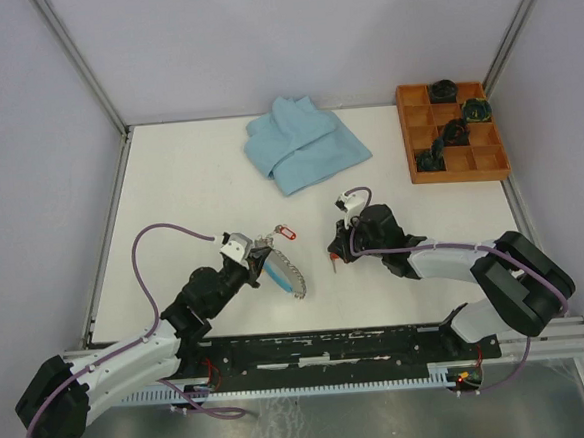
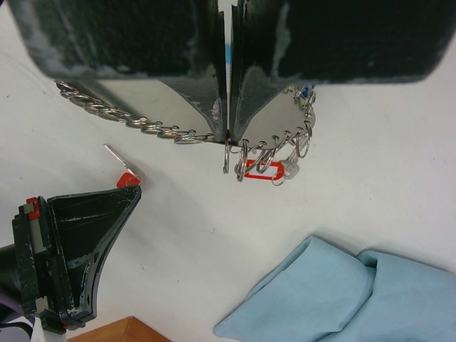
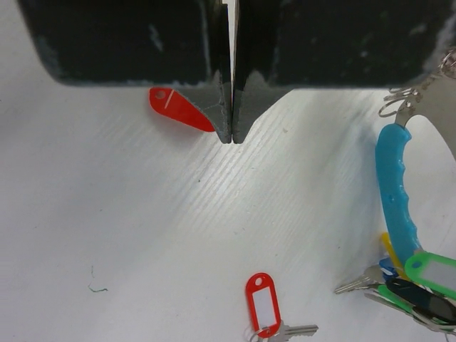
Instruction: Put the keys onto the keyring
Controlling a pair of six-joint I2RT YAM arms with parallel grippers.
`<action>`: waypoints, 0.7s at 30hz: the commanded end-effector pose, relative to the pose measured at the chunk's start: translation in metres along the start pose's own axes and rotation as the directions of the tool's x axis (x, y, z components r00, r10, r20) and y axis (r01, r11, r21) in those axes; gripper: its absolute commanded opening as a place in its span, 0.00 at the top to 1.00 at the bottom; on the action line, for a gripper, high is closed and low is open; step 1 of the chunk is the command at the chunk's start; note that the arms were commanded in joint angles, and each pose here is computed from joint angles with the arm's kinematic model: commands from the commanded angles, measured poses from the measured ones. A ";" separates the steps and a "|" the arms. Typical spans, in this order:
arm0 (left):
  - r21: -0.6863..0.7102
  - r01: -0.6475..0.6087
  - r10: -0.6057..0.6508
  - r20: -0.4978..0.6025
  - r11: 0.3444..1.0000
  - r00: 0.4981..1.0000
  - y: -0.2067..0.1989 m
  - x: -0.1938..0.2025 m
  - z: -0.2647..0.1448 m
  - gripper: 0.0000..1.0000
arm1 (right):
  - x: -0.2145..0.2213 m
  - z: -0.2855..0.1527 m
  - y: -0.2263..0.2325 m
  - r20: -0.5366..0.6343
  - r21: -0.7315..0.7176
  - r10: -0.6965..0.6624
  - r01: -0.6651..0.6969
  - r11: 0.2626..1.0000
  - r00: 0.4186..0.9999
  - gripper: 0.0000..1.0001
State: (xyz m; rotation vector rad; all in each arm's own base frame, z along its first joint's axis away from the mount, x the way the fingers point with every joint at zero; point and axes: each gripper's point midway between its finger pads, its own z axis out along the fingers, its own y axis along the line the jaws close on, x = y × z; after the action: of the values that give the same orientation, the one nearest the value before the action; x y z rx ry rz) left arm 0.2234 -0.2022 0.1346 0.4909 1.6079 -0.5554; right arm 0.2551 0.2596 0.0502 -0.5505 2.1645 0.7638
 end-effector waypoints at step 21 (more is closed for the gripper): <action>0.023 0.024 -0.027 0.127 0.999 0.992 -0.006 -0.039 0.004 0.97 | -0.007 -0.018 -0.022 -0.070 0.150 -0.053 0.063 0.987 0.996 0.71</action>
State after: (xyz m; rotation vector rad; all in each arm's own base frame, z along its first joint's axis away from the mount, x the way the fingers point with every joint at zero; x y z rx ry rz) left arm 0.2234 -0.2024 0.1350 0.4909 1.6064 -0.5565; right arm 0.2531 0.2312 0.0287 -0.5326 2.2737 0.5806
